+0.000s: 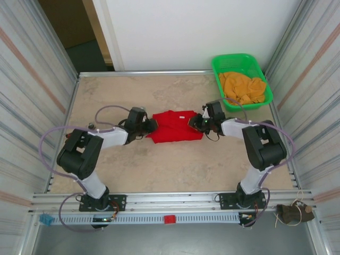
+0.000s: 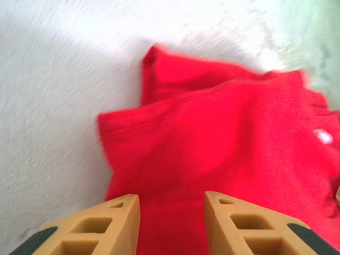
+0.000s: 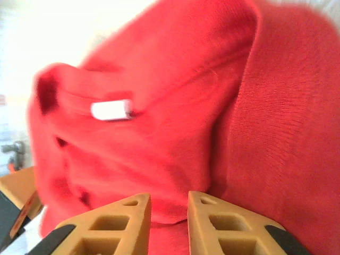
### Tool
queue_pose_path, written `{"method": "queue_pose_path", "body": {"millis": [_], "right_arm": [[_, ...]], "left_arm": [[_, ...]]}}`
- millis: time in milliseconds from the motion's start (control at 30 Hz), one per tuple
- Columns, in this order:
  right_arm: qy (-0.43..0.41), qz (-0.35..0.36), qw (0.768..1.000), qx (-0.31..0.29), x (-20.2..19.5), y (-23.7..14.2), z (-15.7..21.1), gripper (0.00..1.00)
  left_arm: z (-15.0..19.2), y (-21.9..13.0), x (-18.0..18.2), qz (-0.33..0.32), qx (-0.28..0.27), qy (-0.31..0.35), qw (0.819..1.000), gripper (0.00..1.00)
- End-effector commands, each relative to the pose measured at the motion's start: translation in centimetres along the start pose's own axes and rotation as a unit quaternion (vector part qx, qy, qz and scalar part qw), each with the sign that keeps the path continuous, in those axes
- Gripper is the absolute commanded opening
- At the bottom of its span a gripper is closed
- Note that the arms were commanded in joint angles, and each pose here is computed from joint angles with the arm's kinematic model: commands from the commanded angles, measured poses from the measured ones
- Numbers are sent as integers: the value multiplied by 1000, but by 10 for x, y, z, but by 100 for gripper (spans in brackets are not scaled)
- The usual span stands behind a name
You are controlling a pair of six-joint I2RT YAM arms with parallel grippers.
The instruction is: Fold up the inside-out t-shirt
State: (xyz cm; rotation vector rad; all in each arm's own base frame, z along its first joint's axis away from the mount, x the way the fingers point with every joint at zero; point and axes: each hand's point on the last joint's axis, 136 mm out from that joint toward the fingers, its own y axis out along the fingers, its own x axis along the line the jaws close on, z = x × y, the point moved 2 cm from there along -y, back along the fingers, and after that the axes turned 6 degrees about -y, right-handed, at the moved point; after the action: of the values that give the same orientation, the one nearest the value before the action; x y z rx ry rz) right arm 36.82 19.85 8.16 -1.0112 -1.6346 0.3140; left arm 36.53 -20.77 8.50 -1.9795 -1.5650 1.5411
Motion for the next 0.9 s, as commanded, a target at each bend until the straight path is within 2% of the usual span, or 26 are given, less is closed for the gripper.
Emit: {"method": "queue_pose_path", "body": {"millis": [0,100,200,300,433,633,867], "right_arm": [[-57,-33,997,-50,51,-51,-39,39],[-66,-30,994,-79,60,-83,-52,51],[-64,-15,992,-109,53,-113,-57,60],[-66,7,989,-131,43,-137,-54,68],[-62,30,987,-142,26,-160,-41,74],[-53,56,986,-150,4,-185,-18,80],[-41,72,984,-158,-12,-200,-1,88]], "left_arm": [[-28,-28,-65,48,-34,55,997,40],[-19,-19,-98,74,-24,62,995,44],[3,8,-113,90,2,49,995,46],[27,39,-106,73,33,20,997,46],[38,68,-67,19,43,-27,999,46],[-5,57,20,-63,31,-70,995,46],[-88,29,90,-117,17,-51,992,47]]}}
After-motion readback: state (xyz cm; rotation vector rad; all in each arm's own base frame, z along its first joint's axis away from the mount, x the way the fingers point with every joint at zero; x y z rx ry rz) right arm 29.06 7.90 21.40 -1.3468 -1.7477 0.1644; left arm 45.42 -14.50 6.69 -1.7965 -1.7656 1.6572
